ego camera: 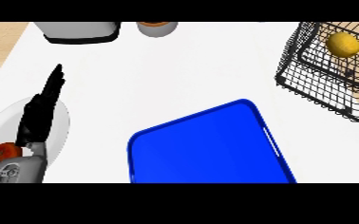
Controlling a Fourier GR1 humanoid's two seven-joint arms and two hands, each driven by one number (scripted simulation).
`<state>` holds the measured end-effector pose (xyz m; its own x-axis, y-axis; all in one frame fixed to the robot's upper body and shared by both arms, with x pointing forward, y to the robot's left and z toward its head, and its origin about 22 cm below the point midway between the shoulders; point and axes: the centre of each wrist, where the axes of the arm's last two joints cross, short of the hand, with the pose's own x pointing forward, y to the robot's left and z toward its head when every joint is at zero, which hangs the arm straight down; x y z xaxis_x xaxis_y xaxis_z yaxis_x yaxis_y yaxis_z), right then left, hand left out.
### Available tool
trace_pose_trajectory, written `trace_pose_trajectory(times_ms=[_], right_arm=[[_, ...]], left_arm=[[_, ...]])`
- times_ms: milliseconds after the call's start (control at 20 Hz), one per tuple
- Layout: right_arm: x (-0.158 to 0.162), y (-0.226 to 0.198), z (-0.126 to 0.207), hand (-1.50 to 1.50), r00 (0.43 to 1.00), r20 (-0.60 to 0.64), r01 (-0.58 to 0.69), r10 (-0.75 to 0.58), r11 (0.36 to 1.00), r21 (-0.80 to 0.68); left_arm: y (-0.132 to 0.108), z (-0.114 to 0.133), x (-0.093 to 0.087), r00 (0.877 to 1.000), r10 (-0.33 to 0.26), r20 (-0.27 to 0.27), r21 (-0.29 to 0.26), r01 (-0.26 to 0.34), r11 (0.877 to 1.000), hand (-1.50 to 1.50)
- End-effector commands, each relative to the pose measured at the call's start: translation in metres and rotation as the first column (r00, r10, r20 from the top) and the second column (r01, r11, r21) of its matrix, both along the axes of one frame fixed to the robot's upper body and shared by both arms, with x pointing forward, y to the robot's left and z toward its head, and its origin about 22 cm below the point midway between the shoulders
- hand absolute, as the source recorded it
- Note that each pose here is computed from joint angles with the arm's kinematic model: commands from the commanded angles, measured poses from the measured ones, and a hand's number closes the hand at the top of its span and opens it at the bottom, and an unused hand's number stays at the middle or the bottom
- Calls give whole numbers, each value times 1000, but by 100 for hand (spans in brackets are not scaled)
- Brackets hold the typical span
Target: Pick the lemon from the tray and place it in the tiered basket
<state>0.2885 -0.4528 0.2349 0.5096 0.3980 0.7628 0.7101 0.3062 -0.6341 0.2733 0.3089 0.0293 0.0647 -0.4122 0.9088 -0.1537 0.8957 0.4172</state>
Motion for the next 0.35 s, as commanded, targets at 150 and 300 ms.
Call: trace_pose_trajectory(times_ms=[150, 300], right_arm=[[-107, -26, -14, -150, 998, 62, -13, 11, 1000, 19], [-148, -34, -22, -150, 994, 103, -31, 28, 999, 33]], left_arm=[[4, -5, -6, 1000, 16, -4, 10, -16, 1000, 0], [-17, -4, -3, 1000, 1, 15, -2, -1, 1000, 0]])
